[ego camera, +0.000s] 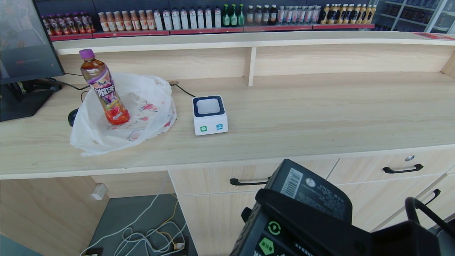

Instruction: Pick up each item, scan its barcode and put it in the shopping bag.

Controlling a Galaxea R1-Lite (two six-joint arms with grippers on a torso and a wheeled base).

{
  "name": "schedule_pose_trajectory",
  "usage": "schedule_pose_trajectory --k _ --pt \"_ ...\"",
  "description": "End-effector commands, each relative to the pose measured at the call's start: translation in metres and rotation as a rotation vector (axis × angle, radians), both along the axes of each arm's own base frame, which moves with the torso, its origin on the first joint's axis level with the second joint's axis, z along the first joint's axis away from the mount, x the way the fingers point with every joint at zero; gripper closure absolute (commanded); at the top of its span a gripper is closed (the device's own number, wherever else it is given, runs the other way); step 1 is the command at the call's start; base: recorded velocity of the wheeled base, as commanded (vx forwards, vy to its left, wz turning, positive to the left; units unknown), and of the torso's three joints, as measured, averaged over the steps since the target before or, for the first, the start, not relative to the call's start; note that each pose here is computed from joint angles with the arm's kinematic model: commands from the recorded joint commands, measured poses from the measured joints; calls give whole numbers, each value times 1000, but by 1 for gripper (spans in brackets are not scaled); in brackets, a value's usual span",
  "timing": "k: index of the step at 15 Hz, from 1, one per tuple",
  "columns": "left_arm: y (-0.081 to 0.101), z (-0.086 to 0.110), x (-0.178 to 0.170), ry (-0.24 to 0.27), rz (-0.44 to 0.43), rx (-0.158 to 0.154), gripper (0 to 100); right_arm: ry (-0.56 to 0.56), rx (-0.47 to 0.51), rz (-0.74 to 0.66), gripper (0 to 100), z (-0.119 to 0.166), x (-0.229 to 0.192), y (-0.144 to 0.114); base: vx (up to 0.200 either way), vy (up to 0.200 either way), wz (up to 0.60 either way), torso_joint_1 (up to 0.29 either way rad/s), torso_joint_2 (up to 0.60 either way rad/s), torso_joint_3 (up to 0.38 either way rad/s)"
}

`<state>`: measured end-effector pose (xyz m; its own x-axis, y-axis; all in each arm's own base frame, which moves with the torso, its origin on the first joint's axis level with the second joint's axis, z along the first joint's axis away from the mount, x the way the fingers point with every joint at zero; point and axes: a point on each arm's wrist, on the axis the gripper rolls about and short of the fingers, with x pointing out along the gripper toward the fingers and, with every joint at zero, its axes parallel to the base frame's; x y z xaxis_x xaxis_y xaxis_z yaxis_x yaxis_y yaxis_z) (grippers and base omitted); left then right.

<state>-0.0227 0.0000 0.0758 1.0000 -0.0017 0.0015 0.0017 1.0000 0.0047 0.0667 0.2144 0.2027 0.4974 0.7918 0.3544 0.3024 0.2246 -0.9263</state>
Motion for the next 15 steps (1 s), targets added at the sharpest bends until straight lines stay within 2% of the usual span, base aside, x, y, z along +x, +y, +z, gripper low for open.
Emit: schedule_pose_trajectory --k 1,6,10,12,15 --pt "0 0 0 0 0 0 0 -2 -3 -1 100 -1 0 1 0 0 0 0 0 0" --pt "0 0 0 0 0 0 0 22 8 10 100 -1 1 3 0 0 0 0 0 0" --pt "0 0 0 0 0 0 0 175 106 78 100 -1 3 11 0 0 0 0 0 0" --pt "0 0 0 0 0 0 0 348 221 157 100 0 3 13 0 0 0 0 0 0" --pt "0 0 0 0 0 0 0 400 274 190 100 5 2 12 0 0 0 0 0 0"
